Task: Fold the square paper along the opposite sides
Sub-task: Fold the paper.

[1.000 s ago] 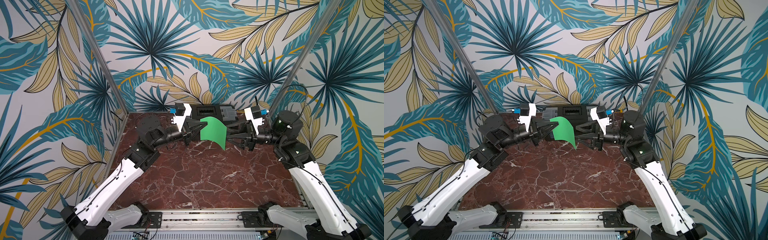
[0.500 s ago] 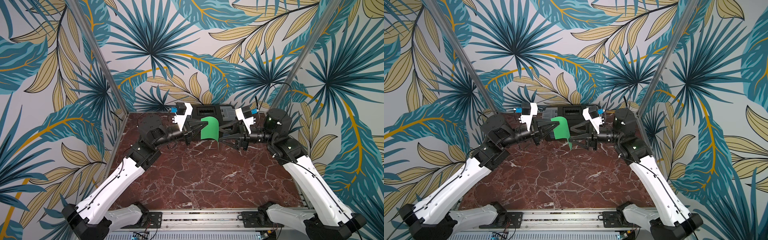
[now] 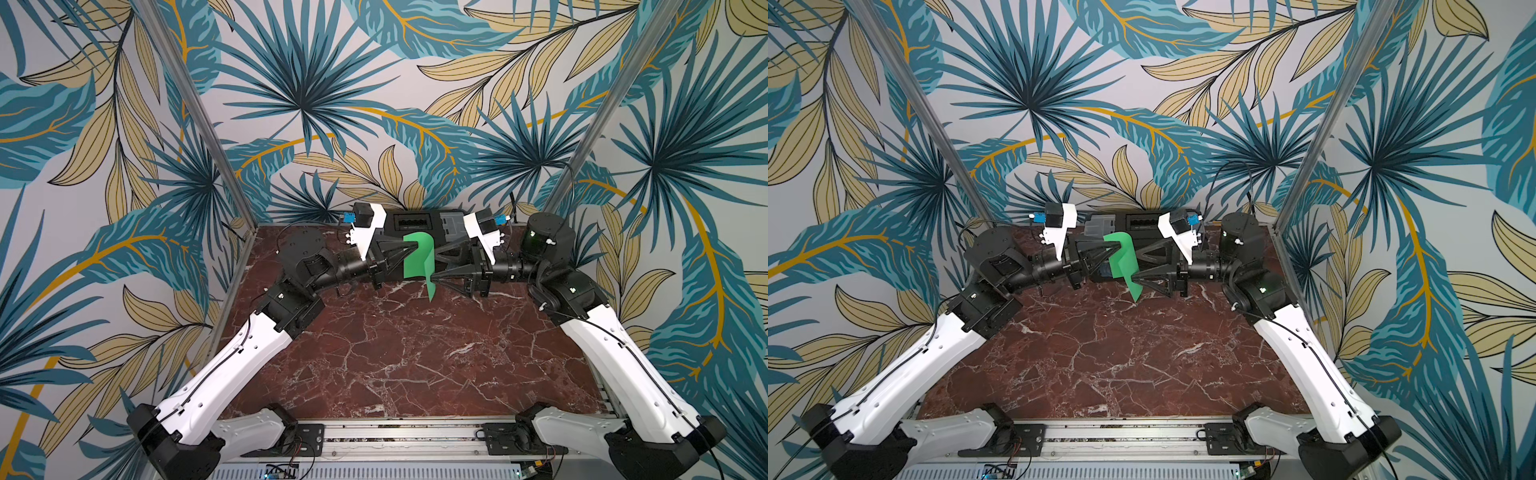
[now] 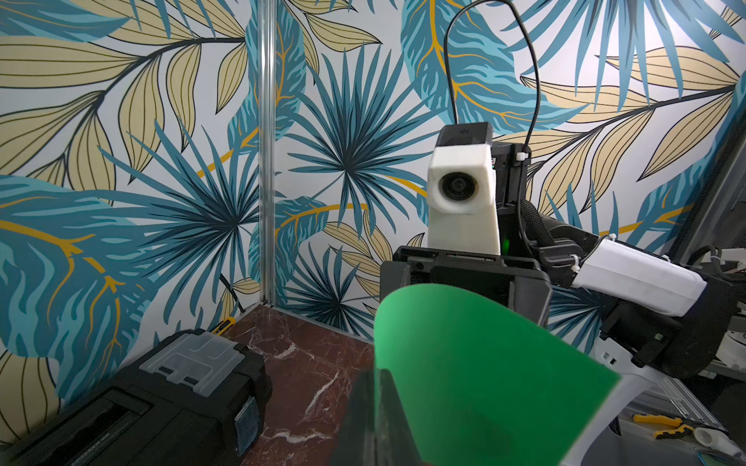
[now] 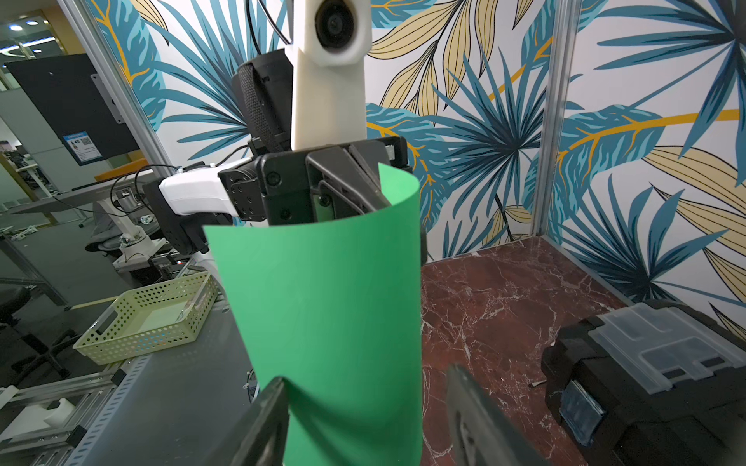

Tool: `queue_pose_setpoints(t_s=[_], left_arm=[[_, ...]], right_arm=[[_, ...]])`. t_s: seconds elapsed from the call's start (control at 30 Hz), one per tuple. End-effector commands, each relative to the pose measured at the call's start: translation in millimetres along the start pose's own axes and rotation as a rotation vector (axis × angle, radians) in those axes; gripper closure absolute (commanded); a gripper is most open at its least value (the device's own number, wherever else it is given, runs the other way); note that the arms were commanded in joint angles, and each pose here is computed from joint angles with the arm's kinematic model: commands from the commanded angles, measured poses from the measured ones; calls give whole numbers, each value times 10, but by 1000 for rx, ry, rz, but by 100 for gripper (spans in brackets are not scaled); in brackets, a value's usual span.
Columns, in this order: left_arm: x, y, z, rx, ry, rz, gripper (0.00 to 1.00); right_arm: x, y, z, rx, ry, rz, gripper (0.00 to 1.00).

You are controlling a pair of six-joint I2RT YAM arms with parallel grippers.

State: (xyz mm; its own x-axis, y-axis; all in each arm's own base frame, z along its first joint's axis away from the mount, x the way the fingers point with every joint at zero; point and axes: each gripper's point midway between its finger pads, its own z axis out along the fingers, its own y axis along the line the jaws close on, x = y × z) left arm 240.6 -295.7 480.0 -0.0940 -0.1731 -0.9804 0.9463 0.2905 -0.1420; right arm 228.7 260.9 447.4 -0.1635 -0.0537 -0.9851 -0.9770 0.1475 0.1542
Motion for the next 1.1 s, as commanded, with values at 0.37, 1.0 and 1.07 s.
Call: queue_pose_setpoints(t_s=[0.37, 1.0, 1.07], left_arm=[[-6, -70, 7, 46, -15, -32, 100], [40, -52, 5, 40, -10, -38, 100], [35, -50, 8, 40, -11, -36, 100]], right_arm=[[-21, -69, 131, 0, 4, -34, 48], [-140, -91, 146, 7, -39, -57, 57], [-127, -98, 159, 5, -36, -54, 57]])
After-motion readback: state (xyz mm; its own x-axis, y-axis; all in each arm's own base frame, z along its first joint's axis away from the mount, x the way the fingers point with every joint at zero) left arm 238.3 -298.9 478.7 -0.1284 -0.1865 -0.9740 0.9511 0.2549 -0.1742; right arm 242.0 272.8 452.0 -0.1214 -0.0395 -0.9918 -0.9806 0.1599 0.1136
